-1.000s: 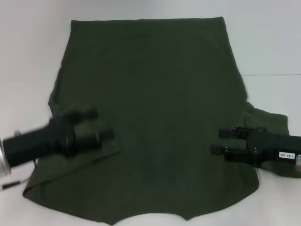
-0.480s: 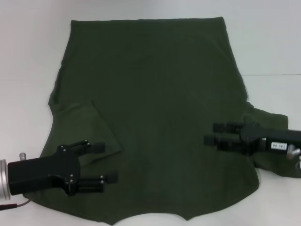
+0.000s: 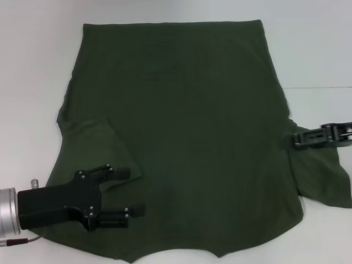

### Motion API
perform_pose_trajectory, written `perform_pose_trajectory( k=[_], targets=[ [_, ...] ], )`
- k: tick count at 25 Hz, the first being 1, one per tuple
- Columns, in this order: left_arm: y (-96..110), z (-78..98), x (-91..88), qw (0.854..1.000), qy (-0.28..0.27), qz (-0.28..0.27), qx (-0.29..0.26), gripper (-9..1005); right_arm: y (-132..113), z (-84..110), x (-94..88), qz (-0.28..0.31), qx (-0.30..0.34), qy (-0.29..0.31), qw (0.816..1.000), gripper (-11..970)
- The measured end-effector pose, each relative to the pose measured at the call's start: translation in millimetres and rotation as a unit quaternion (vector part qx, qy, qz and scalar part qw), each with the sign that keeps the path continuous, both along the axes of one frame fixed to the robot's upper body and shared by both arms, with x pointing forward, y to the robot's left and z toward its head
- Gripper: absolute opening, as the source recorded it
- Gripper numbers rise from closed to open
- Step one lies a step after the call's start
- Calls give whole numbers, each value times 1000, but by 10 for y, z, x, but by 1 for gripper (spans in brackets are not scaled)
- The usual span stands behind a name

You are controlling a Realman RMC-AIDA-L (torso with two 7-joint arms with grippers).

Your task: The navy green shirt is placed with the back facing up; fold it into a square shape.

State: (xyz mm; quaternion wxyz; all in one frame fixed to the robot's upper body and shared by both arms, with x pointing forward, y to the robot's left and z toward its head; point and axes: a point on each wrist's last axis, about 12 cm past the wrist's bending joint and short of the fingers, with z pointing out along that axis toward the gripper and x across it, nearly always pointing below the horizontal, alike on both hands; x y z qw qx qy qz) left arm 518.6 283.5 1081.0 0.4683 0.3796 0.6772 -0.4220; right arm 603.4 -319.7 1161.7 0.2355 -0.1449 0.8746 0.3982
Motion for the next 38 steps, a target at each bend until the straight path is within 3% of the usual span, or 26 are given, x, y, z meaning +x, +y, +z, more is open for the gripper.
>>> perform_pose_trajectory(
  k=[6, 14, 26, 38],
  targets=[
    [-4, 0, 1, 1000, 0, 0, -2, 948, -329, 2, -2, -79, -82, 71, 991, 754],
    [-18, -32, 3, 1000, 5, 7, -3, 947, -615, -157, -73, -136, -153, 102, 973, 753],
    [-31, -65, -22, 1000, 10, 11, -5, 948, -625, -401, -91, -141, -165, 106, 970, 753],
    [-40, -71, -28, 1000, 9, 12, -7, 947, -563, -470, -30, -142, -170, 83, 972, 754]
  ],
)
